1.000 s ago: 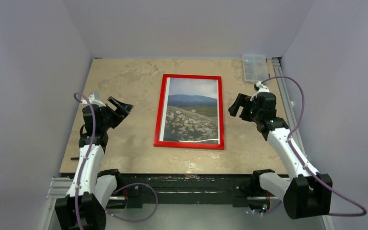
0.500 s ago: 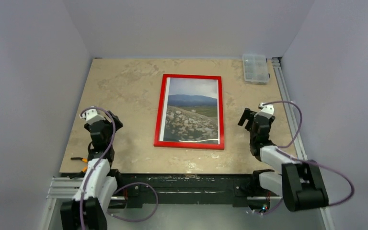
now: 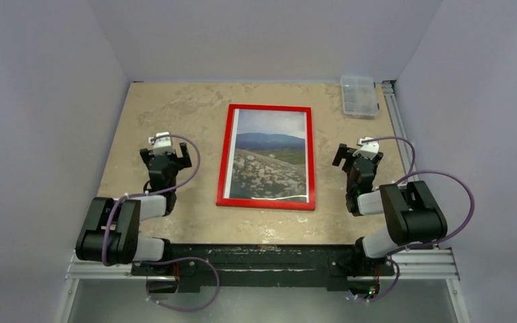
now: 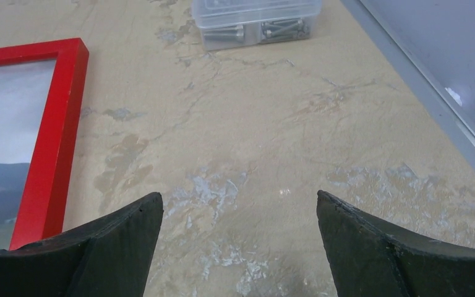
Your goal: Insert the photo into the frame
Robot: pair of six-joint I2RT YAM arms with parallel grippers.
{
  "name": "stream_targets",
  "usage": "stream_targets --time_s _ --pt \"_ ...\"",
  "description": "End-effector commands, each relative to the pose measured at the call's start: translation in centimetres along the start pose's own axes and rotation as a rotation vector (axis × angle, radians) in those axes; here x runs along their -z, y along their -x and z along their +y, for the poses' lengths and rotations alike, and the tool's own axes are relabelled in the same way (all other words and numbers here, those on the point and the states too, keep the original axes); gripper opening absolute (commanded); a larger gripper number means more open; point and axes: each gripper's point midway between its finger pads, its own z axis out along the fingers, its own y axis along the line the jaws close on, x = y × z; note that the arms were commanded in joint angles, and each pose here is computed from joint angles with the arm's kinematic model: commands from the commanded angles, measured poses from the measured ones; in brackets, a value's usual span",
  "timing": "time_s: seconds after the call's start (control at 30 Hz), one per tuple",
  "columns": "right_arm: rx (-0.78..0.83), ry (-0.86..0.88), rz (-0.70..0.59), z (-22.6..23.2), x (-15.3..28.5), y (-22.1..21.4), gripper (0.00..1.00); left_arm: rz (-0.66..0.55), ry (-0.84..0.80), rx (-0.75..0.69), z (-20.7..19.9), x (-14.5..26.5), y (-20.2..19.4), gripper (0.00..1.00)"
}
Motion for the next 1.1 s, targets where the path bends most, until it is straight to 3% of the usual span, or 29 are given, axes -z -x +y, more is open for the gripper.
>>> stream_targets --time_s 0.0,1.07 --pt "-0.013 -0.011 -0.097 0.19 -0.87 3.27 0.92 -0.118 0.046 -0.017 0.65 -0.59 3.85 1.0" --pt "-0.007 -0.014 -0.103 0.08 -0.87 3.2 0.95 -0.127 0.045 -0.018 0.67 -0.64 3.91 1.0"
